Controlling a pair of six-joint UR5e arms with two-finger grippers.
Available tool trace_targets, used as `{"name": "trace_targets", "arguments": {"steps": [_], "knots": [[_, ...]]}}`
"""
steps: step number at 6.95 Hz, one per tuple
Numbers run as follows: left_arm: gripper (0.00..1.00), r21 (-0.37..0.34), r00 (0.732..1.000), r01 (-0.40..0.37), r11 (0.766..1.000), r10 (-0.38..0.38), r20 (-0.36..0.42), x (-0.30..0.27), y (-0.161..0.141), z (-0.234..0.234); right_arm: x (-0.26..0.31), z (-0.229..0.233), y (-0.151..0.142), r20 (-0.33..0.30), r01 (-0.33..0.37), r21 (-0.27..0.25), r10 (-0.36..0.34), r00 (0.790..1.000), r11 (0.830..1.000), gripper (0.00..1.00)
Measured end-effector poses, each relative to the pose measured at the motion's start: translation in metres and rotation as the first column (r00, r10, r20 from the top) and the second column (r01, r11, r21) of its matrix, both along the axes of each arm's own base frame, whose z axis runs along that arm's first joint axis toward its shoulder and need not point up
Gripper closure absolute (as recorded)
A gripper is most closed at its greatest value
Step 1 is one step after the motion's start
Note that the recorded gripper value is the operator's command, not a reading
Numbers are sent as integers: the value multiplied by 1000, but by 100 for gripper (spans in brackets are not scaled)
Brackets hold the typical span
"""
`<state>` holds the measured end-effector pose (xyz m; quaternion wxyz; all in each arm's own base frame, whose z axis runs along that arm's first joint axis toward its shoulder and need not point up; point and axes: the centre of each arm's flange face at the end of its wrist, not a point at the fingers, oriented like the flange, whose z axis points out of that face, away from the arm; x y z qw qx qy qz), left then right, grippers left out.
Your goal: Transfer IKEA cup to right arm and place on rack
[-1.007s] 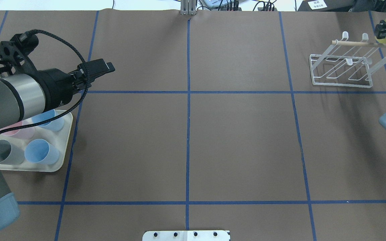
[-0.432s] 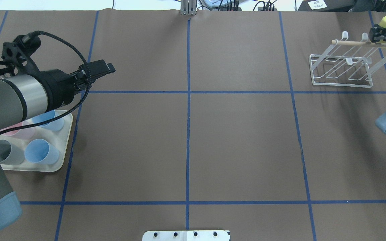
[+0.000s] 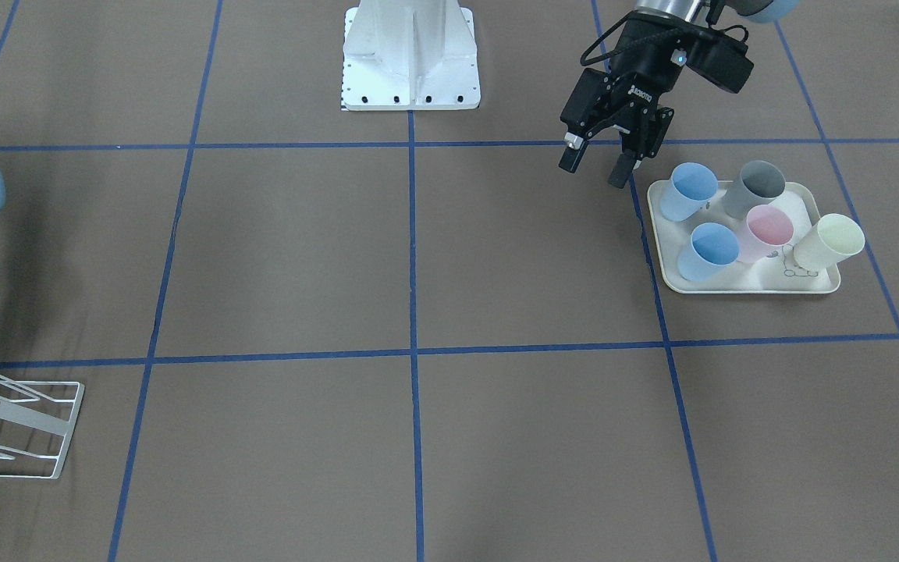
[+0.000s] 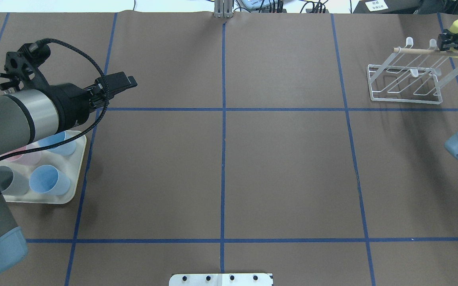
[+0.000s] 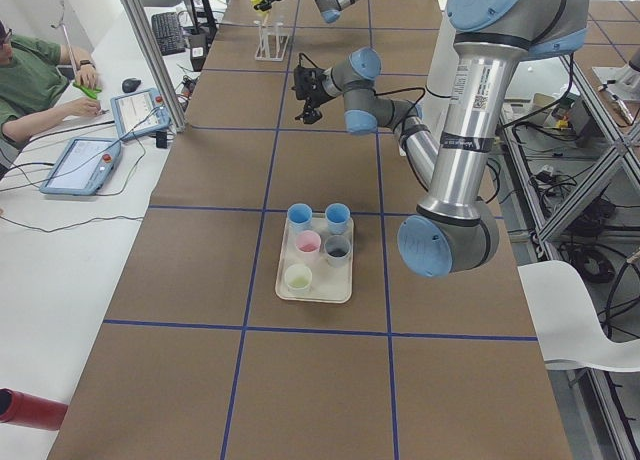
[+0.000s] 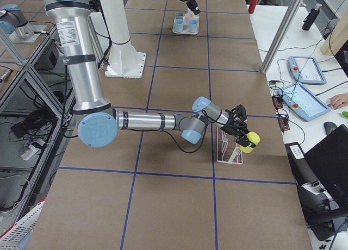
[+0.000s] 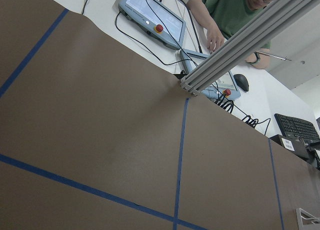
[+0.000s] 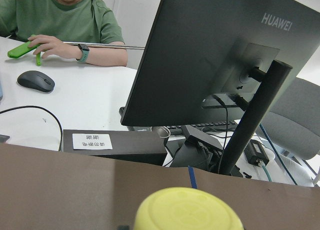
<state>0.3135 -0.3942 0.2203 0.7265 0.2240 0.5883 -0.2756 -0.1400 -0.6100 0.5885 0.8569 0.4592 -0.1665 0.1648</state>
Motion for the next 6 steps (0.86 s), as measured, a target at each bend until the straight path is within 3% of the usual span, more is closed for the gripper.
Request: {"name": "trace_targets", "arguments": {"steps": [4,6], "knots": [[0,0,1000,-1,1000,1,0,0,0,0,11,-3,-3,-4,8,3,-8,1000,1000,0],[0,3,1000,-2,1000,2,-3,-2,1,-2,43,-29,-13,47,15,33,-16,999,999,0]]}}
